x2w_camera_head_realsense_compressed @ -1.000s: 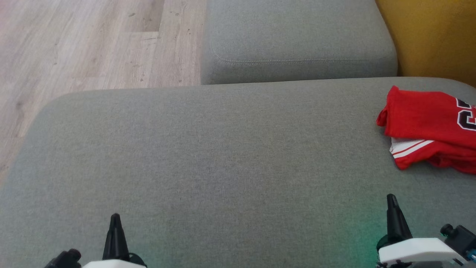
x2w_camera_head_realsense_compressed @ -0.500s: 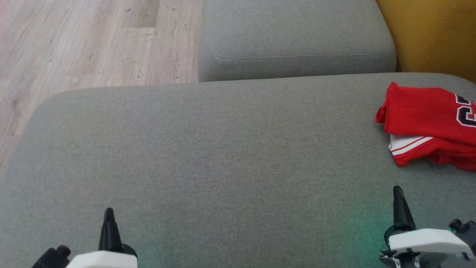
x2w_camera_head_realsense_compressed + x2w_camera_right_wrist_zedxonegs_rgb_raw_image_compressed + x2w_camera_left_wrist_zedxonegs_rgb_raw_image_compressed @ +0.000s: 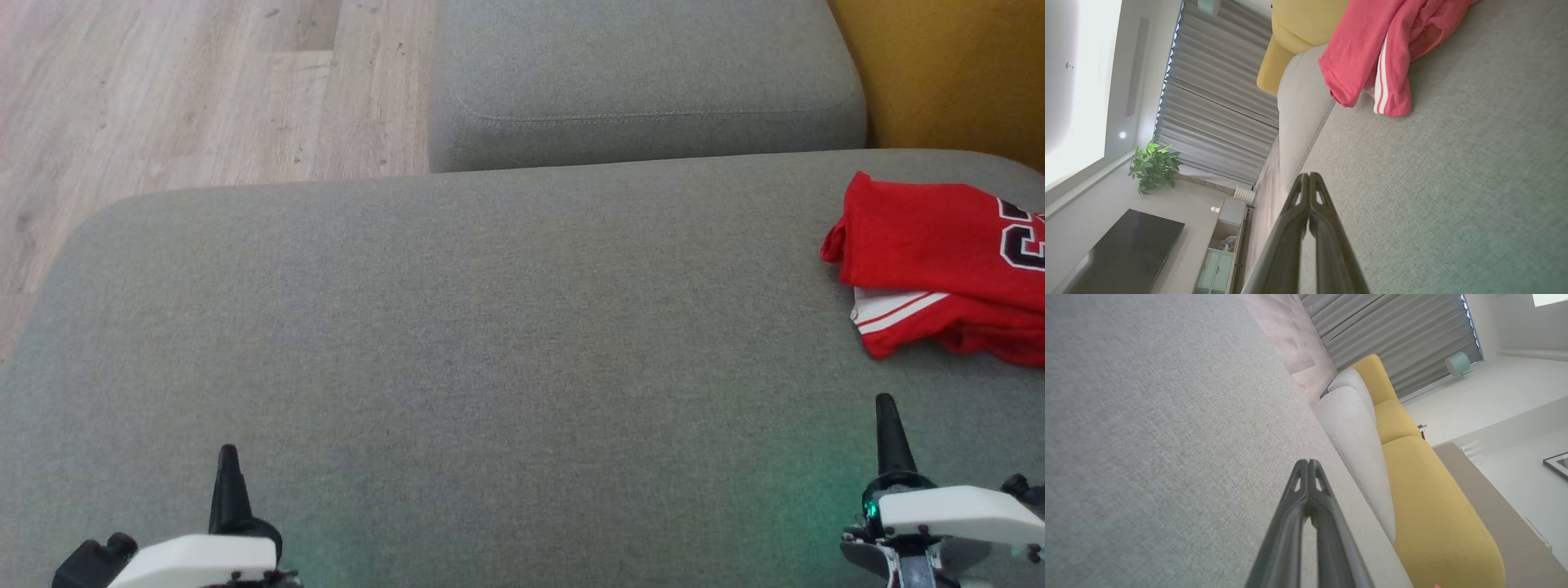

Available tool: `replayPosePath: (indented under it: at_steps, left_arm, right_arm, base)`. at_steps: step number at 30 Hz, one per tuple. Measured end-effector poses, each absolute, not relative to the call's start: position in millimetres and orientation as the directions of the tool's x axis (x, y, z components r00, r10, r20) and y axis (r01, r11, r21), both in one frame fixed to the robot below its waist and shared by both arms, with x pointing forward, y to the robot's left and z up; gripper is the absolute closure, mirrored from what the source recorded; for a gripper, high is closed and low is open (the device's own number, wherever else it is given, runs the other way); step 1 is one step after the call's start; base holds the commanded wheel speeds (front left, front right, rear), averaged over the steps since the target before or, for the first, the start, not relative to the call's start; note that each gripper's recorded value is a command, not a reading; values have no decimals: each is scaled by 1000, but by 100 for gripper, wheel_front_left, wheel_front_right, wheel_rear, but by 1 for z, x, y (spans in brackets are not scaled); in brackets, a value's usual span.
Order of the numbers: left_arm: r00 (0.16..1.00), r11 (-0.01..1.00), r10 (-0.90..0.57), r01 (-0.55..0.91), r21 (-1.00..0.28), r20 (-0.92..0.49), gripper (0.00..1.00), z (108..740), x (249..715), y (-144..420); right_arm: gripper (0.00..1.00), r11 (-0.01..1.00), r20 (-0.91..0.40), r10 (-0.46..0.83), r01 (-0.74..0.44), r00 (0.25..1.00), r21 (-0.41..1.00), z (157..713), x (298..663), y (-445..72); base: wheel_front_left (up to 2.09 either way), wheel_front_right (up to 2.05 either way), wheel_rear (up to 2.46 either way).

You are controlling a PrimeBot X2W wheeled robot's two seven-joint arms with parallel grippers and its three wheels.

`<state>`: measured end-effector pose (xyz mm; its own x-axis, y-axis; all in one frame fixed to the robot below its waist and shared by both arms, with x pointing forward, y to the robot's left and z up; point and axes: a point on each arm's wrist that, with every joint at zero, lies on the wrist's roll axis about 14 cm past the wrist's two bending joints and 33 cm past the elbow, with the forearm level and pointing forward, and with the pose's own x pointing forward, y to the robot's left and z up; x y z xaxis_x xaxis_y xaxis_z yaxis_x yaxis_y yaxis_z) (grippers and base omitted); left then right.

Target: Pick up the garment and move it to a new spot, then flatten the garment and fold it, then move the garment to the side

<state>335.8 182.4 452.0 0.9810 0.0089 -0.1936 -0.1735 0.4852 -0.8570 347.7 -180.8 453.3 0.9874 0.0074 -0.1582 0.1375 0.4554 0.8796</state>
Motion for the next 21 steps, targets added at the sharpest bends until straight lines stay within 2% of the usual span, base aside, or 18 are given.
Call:
replayPosePath:
  at_steps: [21]
  left_arm:
    - [987,251,-19,-147,-957,-157,100,463,355,183]
  right_arm:
    - [100,227,-138,-10,137,990,964,462,360,-192]
  base:
    - [0,0,0]
